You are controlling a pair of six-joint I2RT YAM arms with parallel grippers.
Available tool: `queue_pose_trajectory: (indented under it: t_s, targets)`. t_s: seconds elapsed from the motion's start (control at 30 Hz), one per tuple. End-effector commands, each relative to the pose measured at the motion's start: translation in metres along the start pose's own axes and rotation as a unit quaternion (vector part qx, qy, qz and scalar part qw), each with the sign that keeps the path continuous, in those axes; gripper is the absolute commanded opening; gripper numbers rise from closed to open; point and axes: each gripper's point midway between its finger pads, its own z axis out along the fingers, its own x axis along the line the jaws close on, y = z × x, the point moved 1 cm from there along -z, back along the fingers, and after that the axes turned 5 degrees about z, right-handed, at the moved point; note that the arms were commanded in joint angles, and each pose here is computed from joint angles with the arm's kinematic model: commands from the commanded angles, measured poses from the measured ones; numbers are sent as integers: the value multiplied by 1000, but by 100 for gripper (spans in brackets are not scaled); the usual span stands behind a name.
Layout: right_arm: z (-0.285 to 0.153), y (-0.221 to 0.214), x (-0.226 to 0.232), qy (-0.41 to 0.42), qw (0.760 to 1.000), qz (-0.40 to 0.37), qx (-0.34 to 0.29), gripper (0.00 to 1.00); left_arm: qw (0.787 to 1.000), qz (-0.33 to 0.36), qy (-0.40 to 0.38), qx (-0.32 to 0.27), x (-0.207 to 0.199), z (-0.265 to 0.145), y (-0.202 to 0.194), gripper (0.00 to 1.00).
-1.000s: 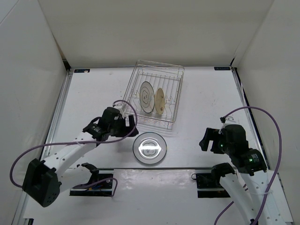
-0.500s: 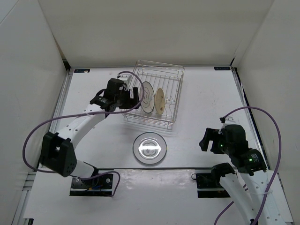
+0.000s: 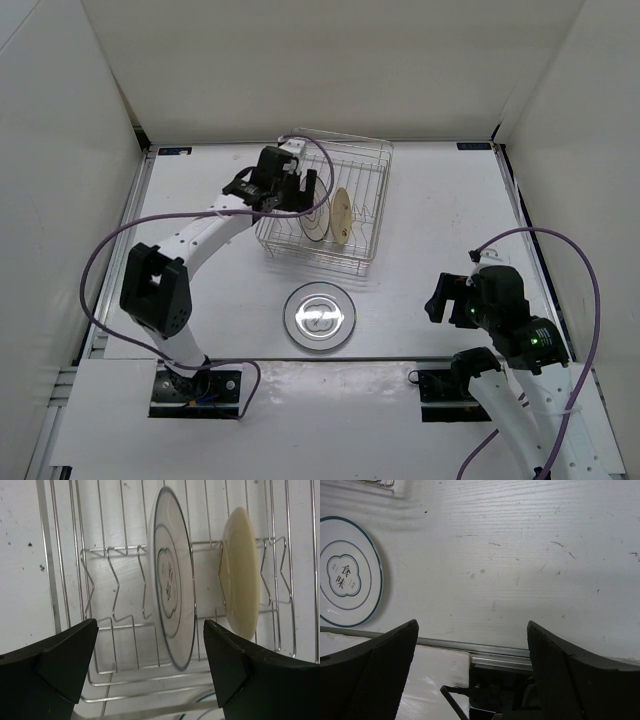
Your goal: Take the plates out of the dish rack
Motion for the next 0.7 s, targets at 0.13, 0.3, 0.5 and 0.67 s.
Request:
queue_pose_trajectory:
  t_s: [0.13, 0.3, 0.5, 0.67]
  targets:
    - [1, 6, 4, 11, 1000, -1, -16, 90, 994, 91, 67, -11, -9, 20, 25, 97]
    - [1, 6, 3, 11, 1000, -1, -17, 90, 993, 96, 71, 2, -10, 31, 21, 85]
    - [0, 6, 4, 12, 1000, 1, -18, 90, 992, 102, 77, 12, -7, 38, 9, 65]
    - [0, 6, 4, 15, 1000, -2, -23, 90, 988, 121, 97, 5, -6, 35, 13, 46]
